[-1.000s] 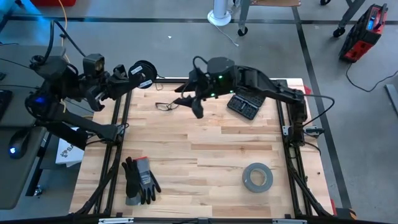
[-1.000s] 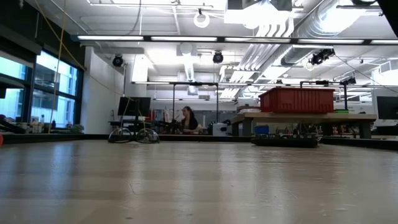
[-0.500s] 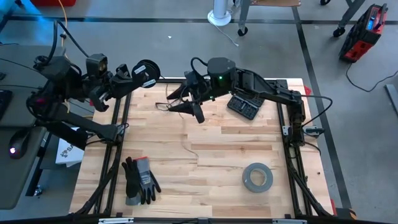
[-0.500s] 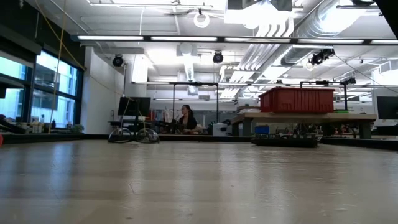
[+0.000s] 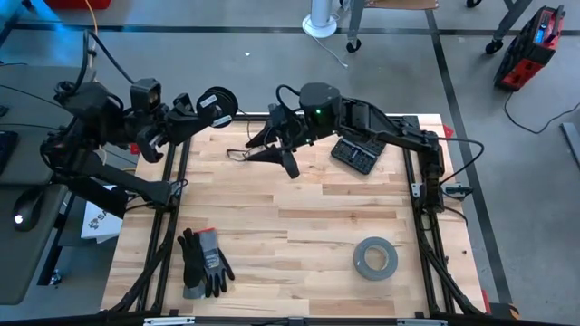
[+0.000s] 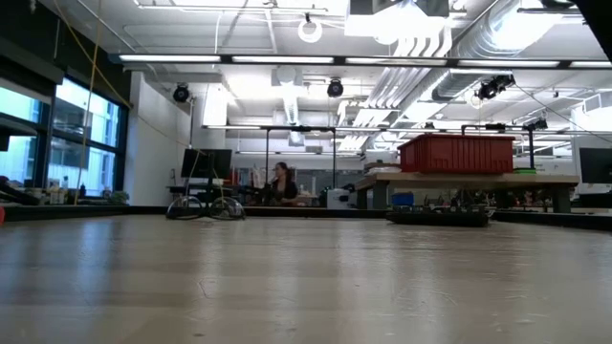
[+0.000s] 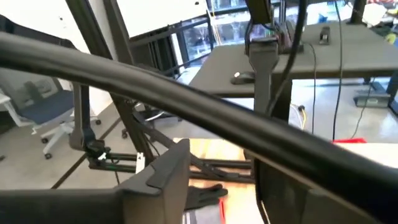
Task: Coil cords
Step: Coil the black wire on the black spool
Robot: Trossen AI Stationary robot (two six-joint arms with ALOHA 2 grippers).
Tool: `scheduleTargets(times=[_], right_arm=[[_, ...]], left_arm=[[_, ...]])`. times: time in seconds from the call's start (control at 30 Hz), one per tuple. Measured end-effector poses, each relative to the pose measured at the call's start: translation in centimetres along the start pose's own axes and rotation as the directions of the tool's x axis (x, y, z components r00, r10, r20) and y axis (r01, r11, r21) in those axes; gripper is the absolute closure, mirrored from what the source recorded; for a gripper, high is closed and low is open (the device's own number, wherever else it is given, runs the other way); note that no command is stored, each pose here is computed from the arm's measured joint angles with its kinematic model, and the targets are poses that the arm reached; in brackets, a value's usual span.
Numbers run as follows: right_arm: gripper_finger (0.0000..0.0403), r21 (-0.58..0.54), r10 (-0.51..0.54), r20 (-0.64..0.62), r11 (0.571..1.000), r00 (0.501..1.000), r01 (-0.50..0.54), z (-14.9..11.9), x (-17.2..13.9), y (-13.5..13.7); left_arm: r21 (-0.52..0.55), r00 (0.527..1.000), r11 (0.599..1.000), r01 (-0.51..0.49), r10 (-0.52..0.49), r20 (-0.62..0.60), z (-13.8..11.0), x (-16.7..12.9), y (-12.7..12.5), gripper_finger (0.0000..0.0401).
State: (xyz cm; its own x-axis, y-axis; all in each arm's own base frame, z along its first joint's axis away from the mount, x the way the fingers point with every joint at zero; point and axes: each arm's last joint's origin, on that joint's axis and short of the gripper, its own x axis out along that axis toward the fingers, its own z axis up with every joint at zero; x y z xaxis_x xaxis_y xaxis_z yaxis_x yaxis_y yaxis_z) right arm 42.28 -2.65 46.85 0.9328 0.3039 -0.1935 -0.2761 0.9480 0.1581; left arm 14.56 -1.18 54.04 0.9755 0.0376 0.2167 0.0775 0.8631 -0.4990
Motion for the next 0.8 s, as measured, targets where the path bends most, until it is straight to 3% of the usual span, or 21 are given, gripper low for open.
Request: scheduleTargets(times=[0.4,0.57,0.67,0.8], right_arm=[[0.0303,-0.048,-0.015,0.036,0.999,0.999,0.017,0.14,0.31,-0.51],[0.0358,-0.050,-0.006,0.041,0.999,0.999,0.008,0.25,0.19,-0.50],[0.0385,-0.018,0.002,0.044,1.000,0.999,-0.002,0.29,0.19,-0.43],[0.0384,0.046,0.022,0.042,0.999,0.999,-0.024,0.29,0.19,-0.37]], left_arm=[[-0.020,1.000,1.000,0.015,-0.015,0.022,0.26,-0.09,-0.13,0.0401],[-0.031,0.999,0.999,0.020,-0.019,0.028,0.37,-0.25,-0.17,0.0401],[-0.032,0.999,0.999,0.023,-0.022,0.033,0.42,-0.26,-0.20,0.0400],[-0.032,0.999,0.999,0.023,-0.022,0.032,0.41,-0.25,-0.20,0.0400]])
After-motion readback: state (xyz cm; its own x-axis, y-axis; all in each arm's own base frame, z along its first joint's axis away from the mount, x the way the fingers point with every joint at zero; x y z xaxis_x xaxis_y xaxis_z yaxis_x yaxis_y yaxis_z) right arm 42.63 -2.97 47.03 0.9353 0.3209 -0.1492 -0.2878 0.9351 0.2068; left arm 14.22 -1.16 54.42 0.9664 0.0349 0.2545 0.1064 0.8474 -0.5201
